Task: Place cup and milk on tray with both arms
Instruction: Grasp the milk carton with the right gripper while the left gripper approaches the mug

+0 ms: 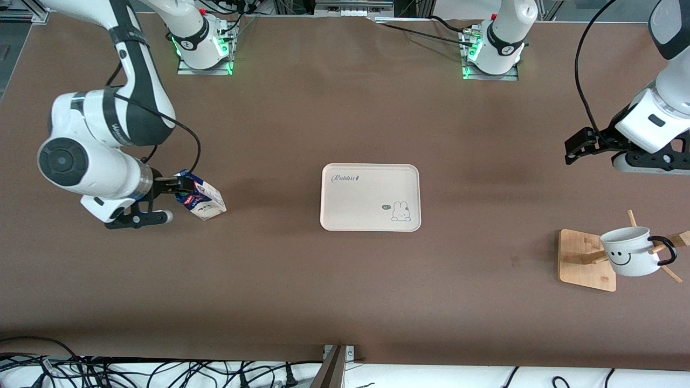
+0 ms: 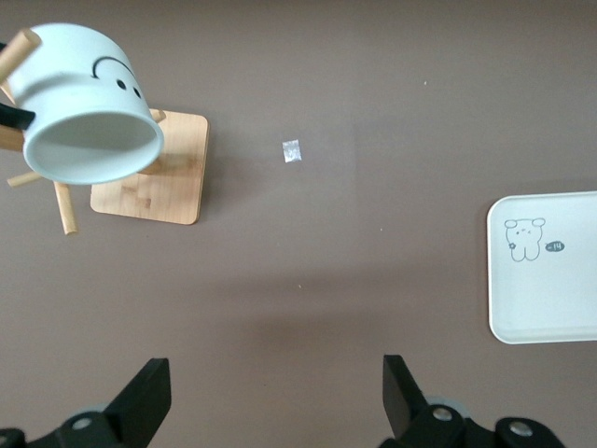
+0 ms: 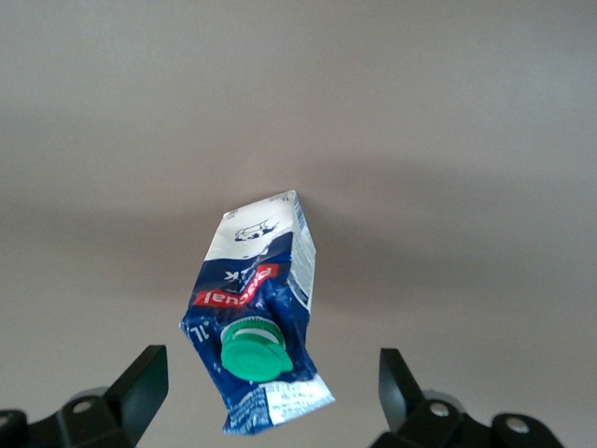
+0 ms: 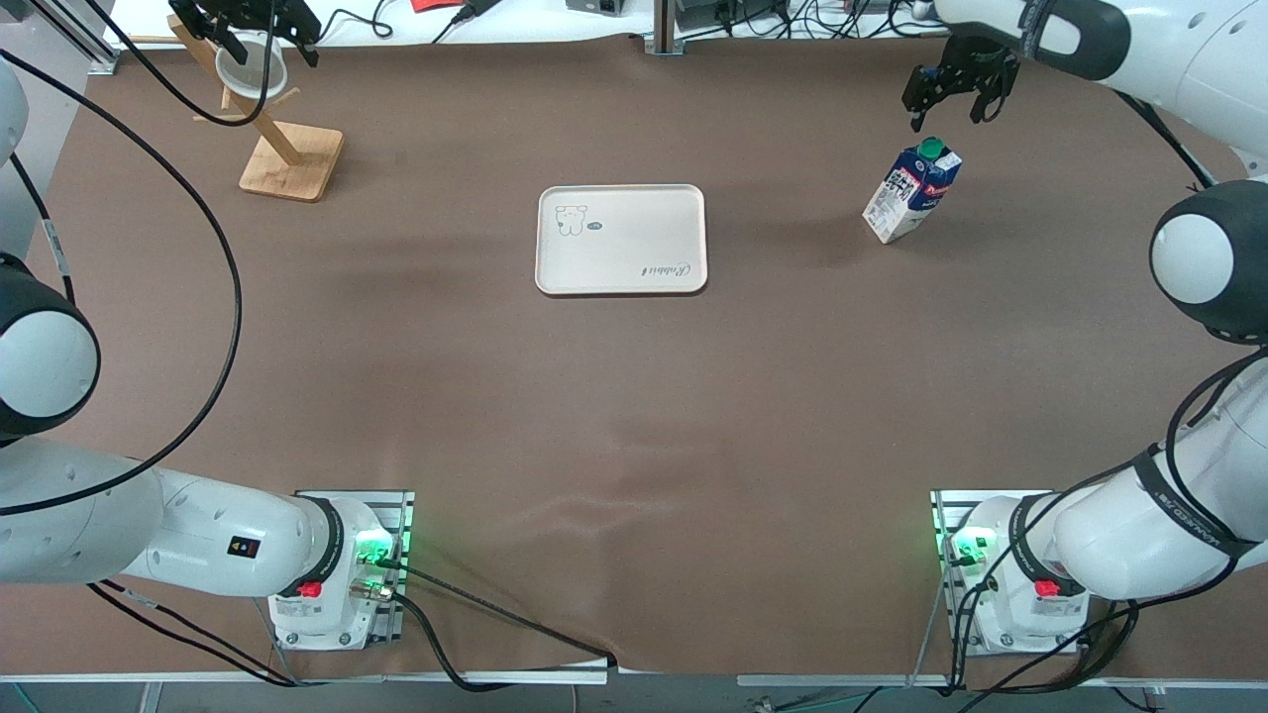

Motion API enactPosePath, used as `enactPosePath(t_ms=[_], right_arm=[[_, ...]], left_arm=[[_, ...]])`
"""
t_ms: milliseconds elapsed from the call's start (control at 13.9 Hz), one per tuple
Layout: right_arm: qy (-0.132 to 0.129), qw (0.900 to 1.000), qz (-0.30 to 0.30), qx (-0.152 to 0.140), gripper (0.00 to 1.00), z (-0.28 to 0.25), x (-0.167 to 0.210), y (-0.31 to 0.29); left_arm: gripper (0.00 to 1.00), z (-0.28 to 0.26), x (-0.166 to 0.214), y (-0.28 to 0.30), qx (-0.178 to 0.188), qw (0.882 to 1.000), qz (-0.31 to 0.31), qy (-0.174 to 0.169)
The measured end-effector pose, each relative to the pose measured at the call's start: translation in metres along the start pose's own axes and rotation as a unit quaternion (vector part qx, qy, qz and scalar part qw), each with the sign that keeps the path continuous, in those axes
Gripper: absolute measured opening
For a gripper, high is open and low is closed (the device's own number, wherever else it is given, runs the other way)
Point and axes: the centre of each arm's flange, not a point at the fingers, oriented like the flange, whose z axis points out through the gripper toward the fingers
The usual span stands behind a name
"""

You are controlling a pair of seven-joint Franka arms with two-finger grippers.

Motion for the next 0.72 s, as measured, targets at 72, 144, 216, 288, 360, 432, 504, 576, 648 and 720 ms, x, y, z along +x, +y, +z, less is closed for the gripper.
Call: enactPosePath(t_ms=[72, 144, 216, 288, 360, 432, 504, 576, 648, 720], right_arm=[[-0.003, 1.000, -0.004, 0.000, 1.00, 0.008, -0.001, -0.003], [-0.004, 1.000, -0.008, 0.000, 1.00, 0.015, -0.002, -0.005], [-0.005, 1.000, -0.011, 0.000, 1.00, 0.022, -0.002, -0.005], [-0.005, 1.000, -0.014, 0.000, 1.00, 0.030, -0.003, -0.005], [-0.005, 1.000, -0.020, 0.000, 1.00, 0.038, -0.004, -0.005], [-0.007, 1.000, -0.026, 0.000, 1.00, 0.047, -0.005, -0.004], [-0.010, 0.999, -0.031, 0.000, 1.00, 0.055, -0.007, -0.004], [-0.015, 0.999, -0.033, 0.000, 0.99, 0.060, -0.009, -0.004], [-0.017, 0.999, -0.035, 0.000, 0.96, 0.062, -0.009, -0.004], [-0.017, 0.999, -0.037, 0.000, 0.86, 0.062, -0.010, -0.004]], left_arm=[[1.00, 0.010, -0.001, 0.000, 0.000, 1.000, 0.002, -0.007], [1.00, 0.020, 0.000, 0.001, 0.000, 1.000, 0.004, -0.005], [1.00, 0.032, 0.002, 0.001, 0.001, 1.000, 0.007, 0.005], [1.00, 0.043, 0.004, 0.002, 0.001, 1.000, 0.012, 0.013], [1.00, 0.050, 0.006, 0.006, 0.001, 1.000, 0.015, 0.021], [1.00, 0.054, 0.008, 0.009, 0.001, 0.999, 0.018, 0.031], [1.00, 0.056, 0.011, 0.009, 0.001, 0.999, 0.018, 0.041], [1.00, 0.057, 0.012, 0.009, -0.003, 0.999, 0.015, 0.048], [1.00, 0.057, 0.013, 0.008, -0.008, 0.998, 0.011, 0.056], [1.00, 0.057, 0.016, 0.004, -0.010, 0.997, 0.006, 0.070]])
